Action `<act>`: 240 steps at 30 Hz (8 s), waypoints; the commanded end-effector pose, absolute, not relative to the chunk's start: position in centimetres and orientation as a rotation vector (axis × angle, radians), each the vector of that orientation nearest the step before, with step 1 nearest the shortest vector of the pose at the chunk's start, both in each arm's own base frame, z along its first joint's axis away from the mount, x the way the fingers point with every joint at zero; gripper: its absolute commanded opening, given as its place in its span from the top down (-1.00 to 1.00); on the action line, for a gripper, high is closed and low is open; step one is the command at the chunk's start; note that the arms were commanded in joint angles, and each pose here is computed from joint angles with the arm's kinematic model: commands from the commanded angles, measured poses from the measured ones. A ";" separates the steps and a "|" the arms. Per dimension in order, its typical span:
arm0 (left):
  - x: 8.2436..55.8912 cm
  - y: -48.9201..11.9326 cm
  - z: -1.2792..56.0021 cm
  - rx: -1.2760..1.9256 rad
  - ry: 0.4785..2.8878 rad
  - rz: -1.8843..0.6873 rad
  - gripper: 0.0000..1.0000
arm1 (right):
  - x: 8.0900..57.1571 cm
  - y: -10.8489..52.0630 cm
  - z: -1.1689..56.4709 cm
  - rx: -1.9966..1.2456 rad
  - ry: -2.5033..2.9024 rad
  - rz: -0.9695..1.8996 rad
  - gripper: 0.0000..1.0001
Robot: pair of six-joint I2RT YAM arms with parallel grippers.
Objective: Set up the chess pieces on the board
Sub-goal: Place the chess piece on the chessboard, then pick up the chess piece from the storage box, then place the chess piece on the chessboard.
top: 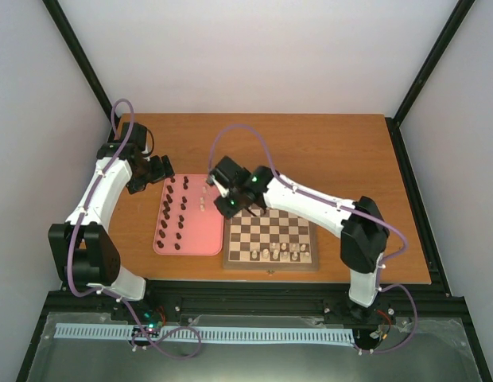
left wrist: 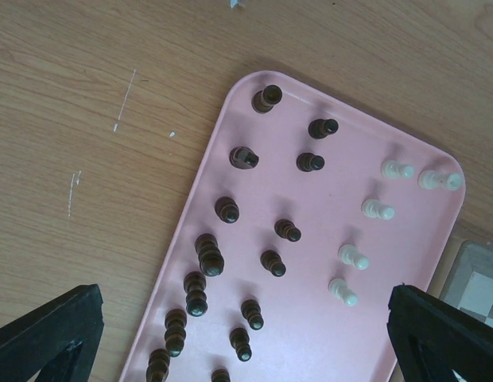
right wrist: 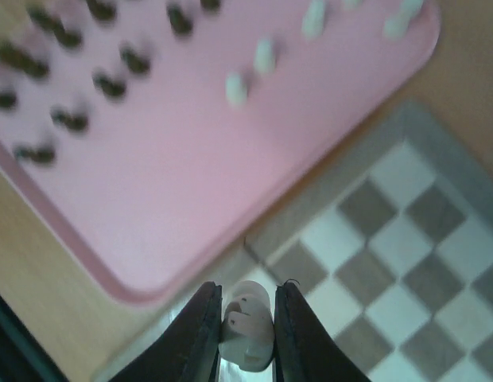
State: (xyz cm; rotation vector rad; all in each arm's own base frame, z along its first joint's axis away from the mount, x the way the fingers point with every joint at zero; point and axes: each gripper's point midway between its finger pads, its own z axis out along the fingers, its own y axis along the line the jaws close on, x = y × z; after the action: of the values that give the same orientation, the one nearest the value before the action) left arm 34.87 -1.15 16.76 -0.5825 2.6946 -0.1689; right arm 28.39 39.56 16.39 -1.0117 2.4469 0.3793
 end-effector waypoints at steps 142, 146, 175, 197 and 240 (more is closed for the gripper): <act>35.4 -1.3 16.8 -0.568 2.688 -0.176 -0.99 | 44.2 44.0 6.5 -0.812 2.453 0.295 -0.08; 35.5 -1.3 16.7 -0.569 2.691 -0.173 -0.99 | 44.7 44.0 6.2 -0.800 2.451 0.300 -0.07; 35.9 -1.1 16.2 -0.575 2.706 -0.155 -0.99 | 45.1 44.1 5.1 -0.833 2.467 0.352 0.70; 35.7 -0.7 16.4 -0.571 2.697 -0.123 -1.00 | 41.2 43.5 16.8 -0.887 2.335 0.427 0.93; 35.2 -0.2 17.2 -0.561 2.665 -0.091 -0.99 | 15.4 37.5 8.0 -1.089 2.524 0.364 0.91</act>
State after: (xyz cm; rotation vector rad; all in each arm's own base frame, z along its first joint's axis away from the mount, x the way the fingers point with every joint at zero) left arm 35.15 -0.12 16.30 -0.5957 2.6900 -0.0846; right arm 14.97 37.39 8.69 -1.1369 2.5260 0.3826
